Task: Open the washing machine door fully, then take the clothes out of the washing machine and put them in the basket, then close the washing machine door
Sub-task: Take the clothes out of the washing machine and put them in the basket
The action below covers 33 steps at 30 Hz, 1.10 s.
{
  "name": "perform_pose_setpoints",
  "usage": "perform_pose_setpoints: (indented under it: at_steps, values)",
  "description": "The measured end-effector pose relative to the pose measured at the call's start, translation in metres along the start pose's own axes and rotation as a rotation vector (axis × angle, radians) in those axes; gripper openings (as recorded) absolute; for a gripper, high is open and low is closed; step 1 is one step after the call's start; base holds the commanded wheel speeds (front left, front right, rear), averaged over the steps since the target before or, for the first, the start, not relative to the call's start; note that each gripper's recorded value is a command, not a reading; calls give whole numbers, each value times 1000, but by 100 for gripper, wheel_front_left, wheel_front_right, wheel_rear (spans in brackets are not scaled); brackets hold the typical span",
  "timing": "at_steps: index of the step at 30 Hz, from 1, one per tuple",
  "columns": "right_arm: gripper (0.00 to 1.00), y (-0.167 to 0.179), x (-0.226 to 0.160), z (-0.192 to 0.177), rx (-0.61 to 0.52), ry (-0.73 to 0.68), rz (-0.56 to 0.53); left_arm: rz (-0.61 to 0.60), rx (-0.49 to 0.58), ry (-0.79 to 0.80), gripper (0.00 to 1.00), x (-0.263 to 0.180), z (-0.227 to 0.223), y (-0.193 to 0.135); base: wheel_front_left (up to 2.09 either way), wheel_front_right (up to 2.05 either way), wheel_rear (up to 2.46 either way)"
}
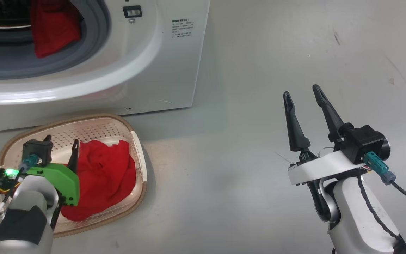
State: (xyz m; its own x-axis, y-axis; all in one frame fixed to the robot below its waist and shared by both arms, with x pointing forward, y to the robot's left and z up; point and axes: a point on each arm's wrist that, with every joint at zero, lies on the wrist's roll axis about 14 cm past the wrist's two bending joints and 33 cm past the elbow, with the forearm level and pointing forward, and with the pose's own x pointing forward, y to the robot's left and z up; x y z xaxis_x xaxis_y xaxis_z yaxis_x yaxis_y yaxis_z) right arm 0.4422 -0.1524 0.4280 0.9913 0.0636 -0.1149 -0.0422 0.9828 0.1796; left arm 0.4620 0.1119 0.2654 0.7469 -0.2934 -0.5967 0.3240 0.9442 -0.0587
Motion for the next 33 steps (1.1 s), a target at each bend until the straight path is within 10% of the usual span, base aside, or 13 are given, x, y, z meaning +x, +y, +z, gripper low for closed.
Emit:
perform_pose_setpoints:
  at_steps: [18, 33]
  values:
    - [100, 26, -28, 30, 56, -68, 64, 40, -62, -412, 100, -72, 123, -4, 0, 0, 0]
    - [100, 48, -59, 42, 67, -98, 132, 146, -139, -523, 100, -143, 118, 10, 0, 0, 0]
